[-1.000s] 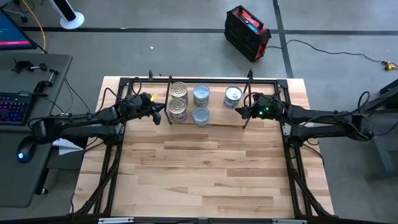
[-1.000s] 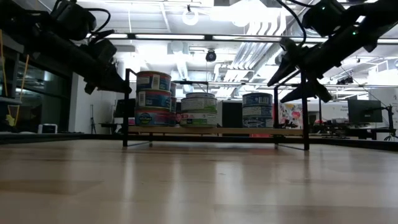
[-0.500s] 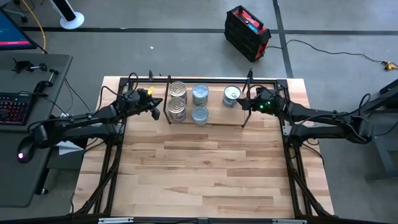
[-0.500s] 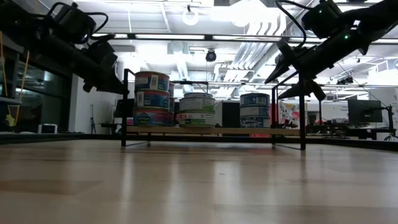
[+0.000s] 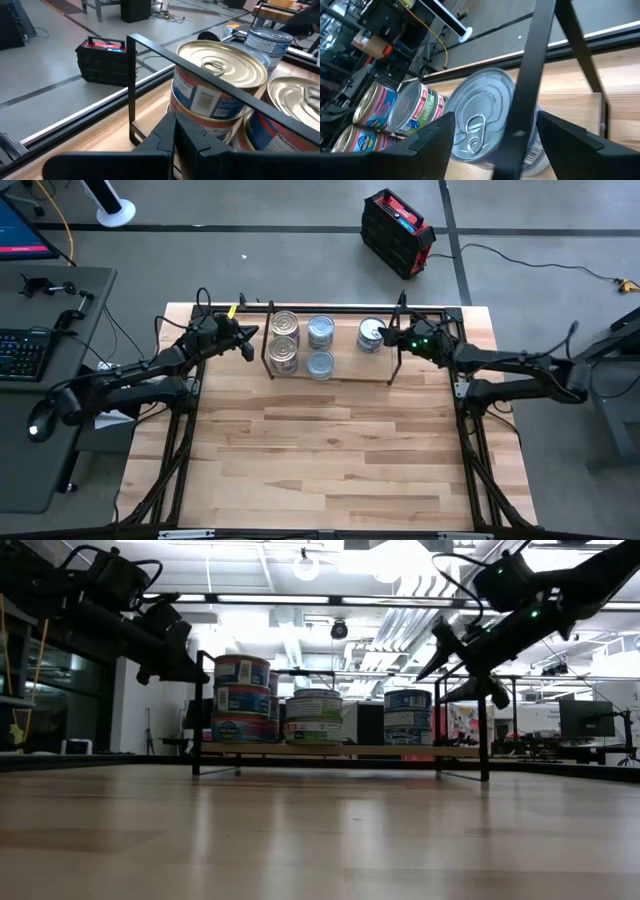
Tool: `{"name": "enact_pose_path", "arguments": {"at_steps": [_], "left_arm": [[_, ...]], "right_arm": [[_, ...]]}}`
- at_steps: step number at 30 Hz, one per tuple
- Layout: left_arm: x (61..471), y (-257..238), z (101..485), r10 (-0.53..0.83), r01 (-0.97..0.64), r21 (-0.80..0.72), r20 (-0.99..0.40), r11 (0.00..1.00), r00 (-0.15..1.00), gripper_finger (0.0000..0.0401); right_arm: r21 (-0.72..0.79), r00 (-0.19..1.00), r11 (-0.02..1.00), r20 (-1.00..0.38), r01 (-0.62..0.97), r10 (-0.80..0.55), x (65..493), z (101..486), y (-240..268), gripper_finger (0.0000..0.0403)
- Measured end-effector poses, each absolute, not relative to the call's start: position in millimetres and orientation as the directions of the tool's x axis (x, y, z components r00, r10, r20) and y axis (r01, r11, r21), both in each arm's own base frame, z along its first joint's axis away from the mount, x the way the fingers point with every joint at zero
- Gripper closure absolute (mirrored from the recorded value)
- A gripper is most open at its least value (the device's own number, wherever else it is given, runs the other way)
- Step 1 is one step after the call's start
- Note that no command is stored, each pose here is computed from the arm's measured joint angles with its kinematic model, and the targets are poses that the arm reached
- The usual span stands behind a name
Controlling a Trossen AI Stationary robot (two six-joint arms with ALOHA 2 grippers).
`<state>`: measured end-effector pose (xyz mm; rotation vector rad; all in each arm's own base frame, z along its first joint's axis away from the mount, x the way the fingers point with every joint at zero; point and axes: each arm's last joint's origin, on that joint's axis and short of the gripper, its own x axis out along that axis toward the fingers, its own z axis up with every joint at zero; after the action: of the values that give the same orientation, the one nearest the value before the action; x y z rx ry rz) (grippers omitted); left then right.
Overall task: Stack canned seafood by type on shelf
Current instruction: Adjust the shelf, then return to Home Position
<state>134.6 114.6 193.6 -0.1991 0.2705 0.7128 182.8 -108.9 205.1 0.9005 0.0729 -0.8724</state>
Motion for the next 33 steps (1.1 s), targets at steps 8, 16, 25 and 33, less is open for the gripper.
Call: {"name": "enact_pose_path", "arguments": {"at_steps": [8,16,25,33], "left_arm": [[133,115,194,0.621,-0.674,-0.105,-0.307,0.731,0.721,0.0401],[131,113,212,0.636,-0.667,-0.091,-0.234,0.739,0.736,0.0401],[125,102,264,0.604,-0.624,-0.27,-0.163,0.733,0.78,0.0401],[135,44,287,0.186,-0.165,-0.458,0.001,0.874,0.983,0.0401]], "right_arm": [[0.628,0.661,0.329,-0.414,0.705,-0.626,201,198,-119,0.0134],[0.544,0.632,0.384,-0.396,0.746,-0.666,185,231,-130,0.0134],[0.458,0.603,0.433,-0.336,0.776,-0.724,143,288,-119,0.0134],[0.504,0.684,0.519,-0.221,0.69,-0.695,113,323,-89,0.0134]]}}
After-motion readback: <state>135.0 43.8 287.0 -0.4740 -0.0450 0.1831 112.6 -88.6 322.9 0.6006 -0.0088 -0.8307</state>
